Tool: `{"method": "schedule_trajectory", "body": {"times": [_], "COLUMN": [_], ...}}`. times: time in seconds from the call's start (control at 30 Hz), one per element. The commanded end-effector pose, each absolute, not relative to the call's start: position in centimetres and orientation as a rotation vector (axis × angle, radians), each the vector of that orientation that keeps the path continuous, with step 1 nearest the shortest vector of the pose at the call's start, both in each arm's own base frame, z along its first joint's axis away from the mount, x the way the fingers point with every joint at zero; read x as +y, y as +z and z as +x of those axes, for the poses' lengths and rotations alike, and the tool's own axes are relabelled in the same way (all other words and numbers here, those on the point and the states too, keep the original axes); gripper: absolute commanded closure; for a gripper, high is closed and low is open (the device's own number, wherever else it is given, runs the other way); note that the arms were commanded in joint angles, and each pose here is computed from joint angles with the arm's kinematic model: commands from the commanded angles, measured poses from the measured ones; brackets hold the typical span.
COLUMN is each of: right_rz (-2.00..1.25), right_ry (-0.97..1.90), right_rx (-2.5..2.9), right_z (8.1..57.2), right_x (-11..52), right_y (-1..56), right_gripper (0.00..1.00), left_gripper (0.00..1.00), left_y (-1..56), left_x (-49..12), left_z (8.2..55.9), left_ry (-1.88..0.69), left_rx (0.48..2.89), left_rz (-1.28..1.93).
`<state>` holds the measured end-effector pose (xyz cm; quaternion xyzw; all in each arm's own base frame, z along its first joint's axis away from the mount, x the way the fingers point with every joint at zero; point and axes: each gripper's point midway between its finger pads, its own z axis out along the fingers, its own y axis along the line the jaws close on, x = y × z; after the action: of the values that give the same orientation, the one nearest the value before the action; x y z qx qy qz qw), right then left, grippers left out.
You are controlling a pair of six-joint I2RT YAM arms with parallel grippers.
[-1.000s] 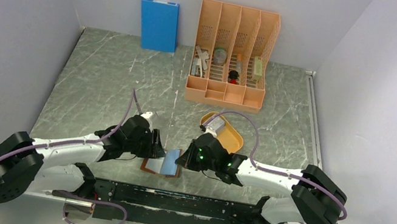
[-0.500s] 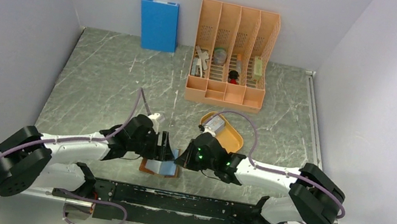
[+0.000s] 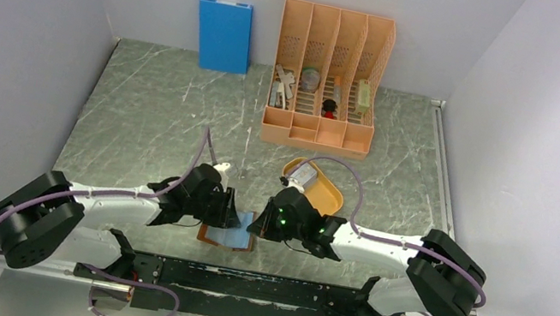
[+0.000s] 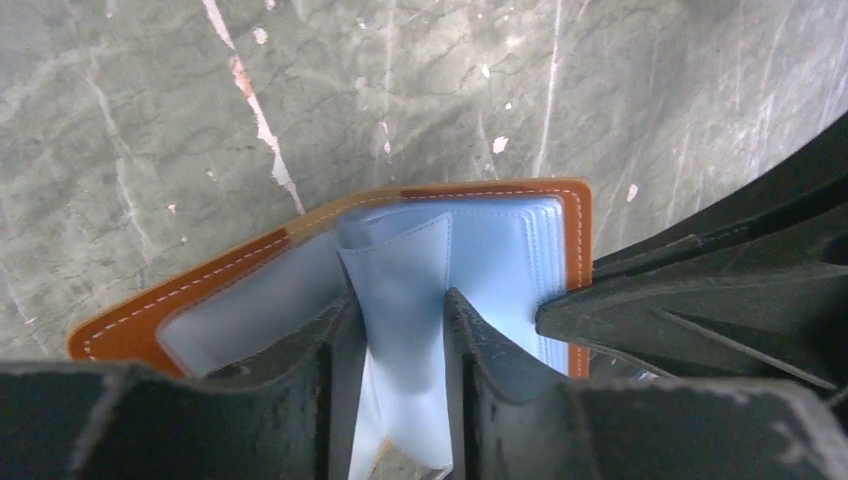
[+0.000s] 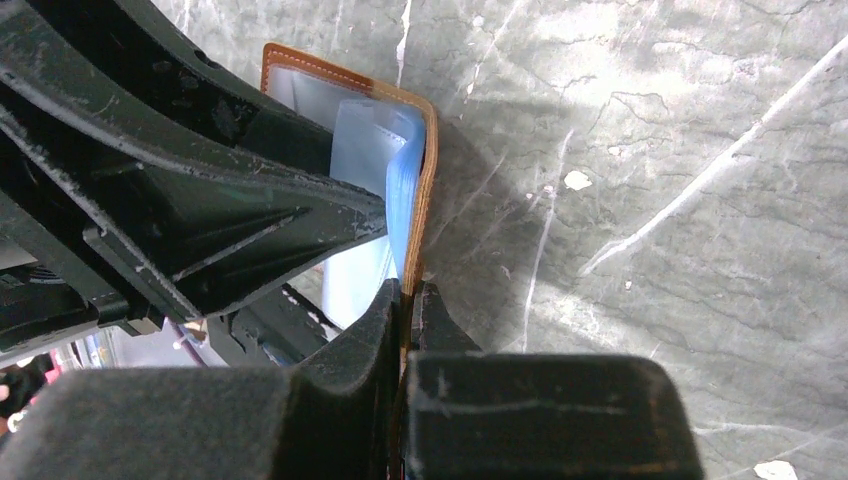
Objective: Put the credit cards into the card holder
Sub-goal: Open the card holder at the center of the board.
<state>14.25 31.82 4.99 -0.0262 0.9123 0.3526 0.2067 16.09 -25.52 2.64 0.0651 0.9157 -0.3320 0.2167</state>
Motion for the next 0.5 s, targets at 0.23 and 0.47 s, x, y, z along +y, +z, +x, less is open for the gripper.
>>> {"method": "schedule_trajectory", "body": {"times": [0.23,0.47], "right_rz": [-0.077,-0.058], "right_ry": [0.981,0.927], "right_rx": [2.517,2.519], "right_z": [14.9,15.4], "right_x": [32.3,31.8], "right_y": [5.7,5.4], "right_gripper": [1.00,1.00], "left_gripper": [0.70,0.60], "left_y": [2.2,2.6], "left_x": [-24.4,-23.6], "left_z": [16.2,16.5], "left_ry": [-0.832,-0.769], "left_rx": [2.545,2.543], "left_rz": [0.157,0.131]}}
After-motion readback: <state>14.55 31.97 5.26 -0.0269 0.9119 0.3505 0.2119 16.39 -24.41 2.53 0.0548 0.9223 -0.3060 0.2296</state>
